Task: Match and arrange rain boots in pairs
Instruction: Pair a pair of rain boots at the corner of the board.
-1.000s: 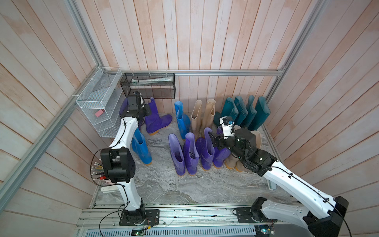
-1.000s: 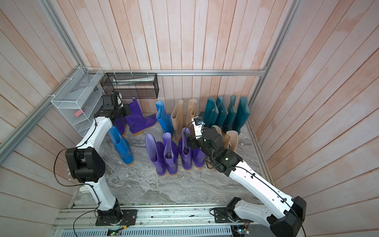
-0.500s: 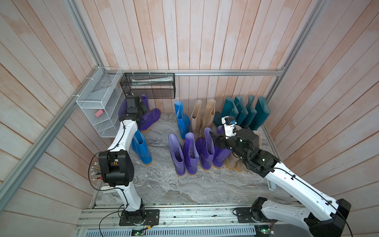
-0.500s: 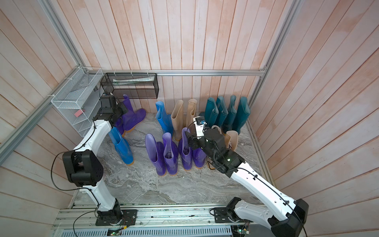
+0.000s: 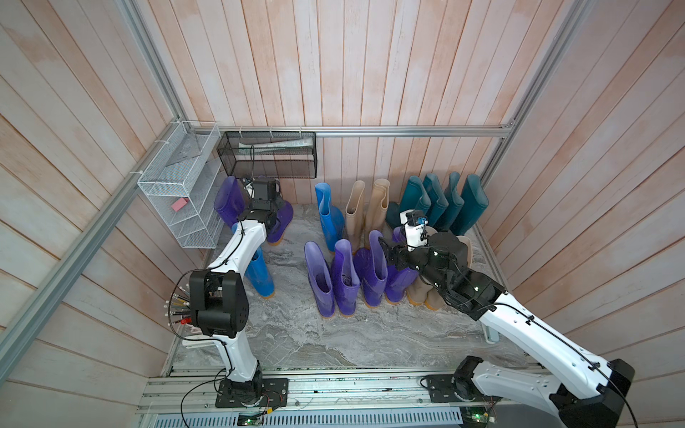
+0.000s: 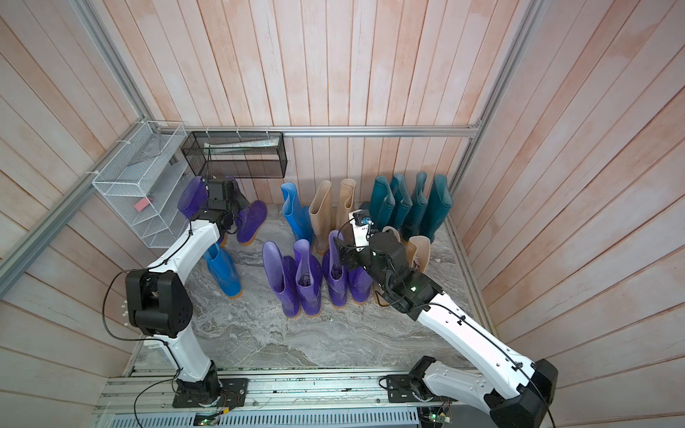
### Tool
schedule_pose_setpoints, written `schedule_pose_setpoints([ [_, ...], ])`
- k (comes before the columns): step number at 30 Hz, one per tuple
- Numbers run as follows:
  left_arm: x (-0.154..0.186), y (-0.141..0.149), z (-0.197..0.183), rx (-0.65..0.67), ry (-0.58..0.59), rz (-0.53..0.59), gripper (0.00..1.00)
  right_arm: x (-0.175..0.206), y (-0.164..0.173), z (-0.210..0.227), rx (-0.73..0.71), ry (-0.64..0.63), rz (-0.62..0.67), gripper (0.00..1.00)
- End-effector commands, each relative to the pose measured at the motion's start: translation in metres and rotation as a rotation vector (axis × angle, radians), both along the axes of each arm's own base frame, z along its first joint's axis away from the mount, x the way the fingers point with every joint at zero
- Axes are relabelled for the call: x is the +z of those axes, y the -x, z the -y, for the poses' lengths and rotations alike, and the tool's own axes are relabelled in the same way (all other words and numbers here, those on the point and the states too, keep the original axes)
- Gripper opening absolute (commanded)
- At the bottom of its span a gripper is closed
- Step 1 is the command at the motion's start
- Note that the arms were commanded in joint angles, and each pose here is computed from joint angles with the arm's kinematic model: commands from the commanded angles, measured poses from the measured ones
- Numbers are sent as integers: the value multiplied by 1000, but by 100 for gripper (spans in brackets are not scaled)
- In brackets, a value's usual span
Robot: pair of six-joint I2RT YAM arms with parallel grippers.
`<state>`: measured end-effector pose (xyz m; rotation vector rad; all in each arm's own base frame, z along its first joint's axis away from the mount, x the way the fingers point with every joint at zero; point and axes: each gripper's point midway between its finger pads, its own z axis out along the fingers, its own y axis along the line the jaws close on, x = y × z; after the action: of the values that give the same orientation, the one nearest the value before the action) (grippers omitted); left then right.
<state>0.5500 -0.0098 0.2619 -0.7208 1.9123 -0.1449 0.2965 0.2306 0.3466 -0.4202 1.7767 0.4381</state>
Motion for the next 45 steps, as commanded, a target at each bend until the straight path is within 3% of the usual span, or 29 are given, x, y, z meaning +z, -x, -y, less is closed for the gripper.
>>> schedule_pose_setpoints([
  [1,52,4,-21,143,3,158,0,11,4,4,5,-14,22,74],
  [11,70,7,-33,167,-102,199,0,9,6,6,1,-11,19,74],
  [26,23,-1,-45,158,-19,136,1,8,7,5,10,-8,13,74],
  [28,29,-1,-41,130,-18,142,18,8,7,5,12,-8,10,74],
  [30,43,2,-35,92,-10,163,49,9,8,6,14,-8,10,74],
  [33,70,11,-24,25,9,206,78,11,9,7,14,-7,13,74],
  [36,101,31,-19,-3,28,253,92,14,11,8,14,-13,19,74],
  [41,136,69,-9,-58,51,277,98,18,14,7,32,-26,29,75],
  [45,131,111,-4,-58,22,178,100,19,16,6,44,-35,32,74],
])
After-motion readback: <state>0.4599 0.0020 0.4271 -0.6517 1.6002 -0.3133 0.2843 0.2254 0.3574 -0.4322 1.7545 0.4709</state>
